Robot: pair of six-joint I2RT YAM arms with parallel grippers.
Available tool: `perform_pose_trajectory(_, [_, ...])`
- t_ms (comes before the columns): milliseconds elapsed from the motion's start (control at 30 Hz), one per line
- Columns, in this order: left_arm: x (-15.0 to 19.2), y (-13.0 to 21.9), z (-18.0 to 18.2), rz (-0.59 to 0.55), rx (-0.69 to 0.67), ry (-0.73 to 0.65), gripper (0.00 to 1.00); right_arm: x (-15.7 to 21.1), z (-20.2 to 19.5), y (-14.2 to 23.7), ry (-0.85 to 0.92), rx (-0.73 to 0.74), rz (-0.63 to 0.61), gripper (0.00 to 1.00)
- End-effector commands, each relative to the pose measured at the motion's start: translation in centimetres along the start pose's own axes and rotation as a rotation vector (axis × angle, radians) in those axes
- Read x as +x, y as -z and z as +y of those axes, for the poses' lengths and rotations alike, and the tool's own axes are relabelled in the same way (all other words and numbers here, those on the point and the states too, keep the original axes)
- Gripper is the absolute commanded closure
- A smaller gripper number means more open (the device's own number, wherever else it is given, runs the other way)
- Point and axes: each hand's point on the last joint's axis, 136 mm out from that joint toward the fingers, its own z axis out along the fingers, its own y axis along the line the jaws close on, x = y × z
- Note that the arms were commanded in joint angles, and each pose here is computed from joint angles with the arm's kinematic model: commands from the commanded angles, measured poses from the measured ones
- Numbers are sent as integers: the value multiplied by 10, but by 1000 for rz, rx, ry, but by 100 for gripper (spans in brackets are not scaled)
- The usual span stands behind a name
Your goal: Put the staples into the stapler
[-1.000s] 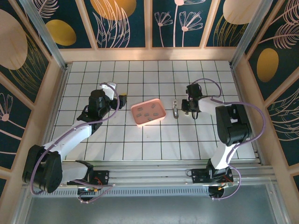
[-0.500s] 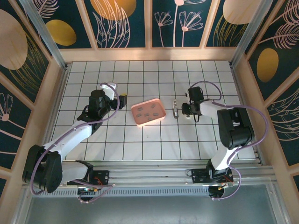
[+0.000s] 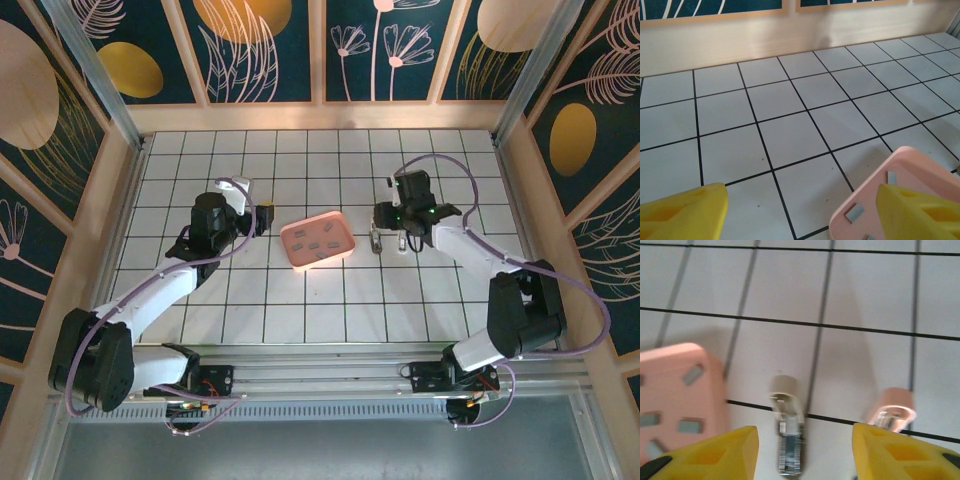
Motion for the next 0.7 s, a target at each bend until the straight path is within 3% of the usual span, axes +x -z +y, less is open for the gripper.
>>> perform_pose_trajectory(0, [-3, -3, -7, -9, 40, 32, 22, 5, 31, 3, -50, -83, 51, 47])
perform_pose_trajectory(267, [4, -12, -11, 26, 62, 96, 23, 14, 107, -16, 60, -226, 119, 47])
perform_pose_trajectory(467, [9, -12, 14, 49, -86, 97, 21, 34, 130, -42, 101, -216, 237, 49])
perform_pose_trajectory(667, [7, -10, 25, 46, -133, 117, 19, 50, 136, -65, 124, -196, 310, 51])
